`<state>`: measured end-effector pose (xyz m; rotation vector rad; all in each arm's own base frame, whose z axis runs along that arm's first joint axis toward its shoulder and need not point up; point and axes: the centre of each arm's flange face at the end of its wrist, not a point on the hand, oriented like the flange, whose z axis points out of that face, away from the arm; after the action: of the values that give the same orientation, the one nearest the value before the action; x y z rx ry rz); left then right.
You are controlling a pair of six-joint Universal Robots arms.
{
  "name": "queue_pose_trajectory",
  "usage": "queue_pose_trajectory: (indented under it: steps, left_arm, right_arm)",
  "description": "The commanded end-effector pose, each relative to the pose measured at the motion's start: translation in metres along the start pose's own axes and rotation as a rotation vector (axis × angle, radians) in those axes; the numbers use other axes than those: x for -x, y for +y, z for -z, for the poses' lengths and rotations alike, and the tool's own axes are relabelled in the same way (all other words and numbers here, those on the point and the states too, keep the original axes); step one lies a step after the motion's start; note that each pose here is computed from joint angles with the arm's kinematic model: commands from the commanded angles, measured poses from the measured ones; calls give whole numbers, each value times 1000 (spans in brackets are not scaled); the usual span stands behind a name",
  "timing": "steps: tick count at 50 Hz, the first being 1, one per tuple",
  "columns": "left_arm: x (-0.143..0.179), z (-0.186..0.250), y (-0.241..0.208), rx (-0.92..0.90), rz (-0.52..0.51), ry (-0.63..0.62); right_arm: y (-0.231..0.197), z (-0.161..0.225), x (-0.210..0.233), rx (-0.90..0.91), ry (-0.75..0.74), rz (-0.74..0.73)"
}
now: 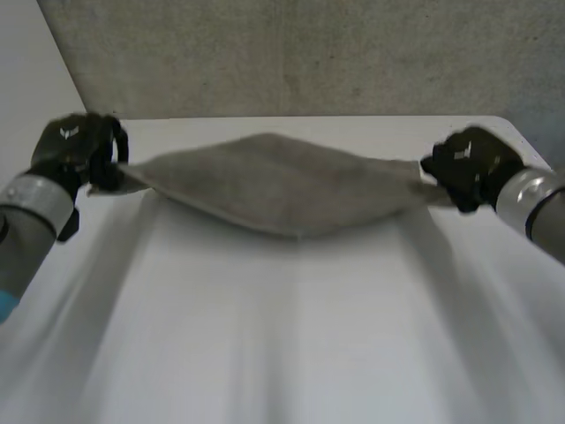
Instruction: Fold the towel.
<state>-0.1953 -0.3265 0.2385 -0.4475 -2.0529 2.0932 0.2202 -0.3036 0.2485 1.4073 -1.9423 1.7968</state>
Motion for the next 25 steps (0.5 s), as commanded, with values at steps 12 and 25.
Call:
queue_pose_trajectory:
  steps: [12,25]
  left_arm:
    - [9,74,-43,-103,-91,22]
    - [19,59,-45,-111,-99,13]
  right_arm:
    - [-8,74,-18,1,84,28]
    - [-25,70,-43,-71,116,0]
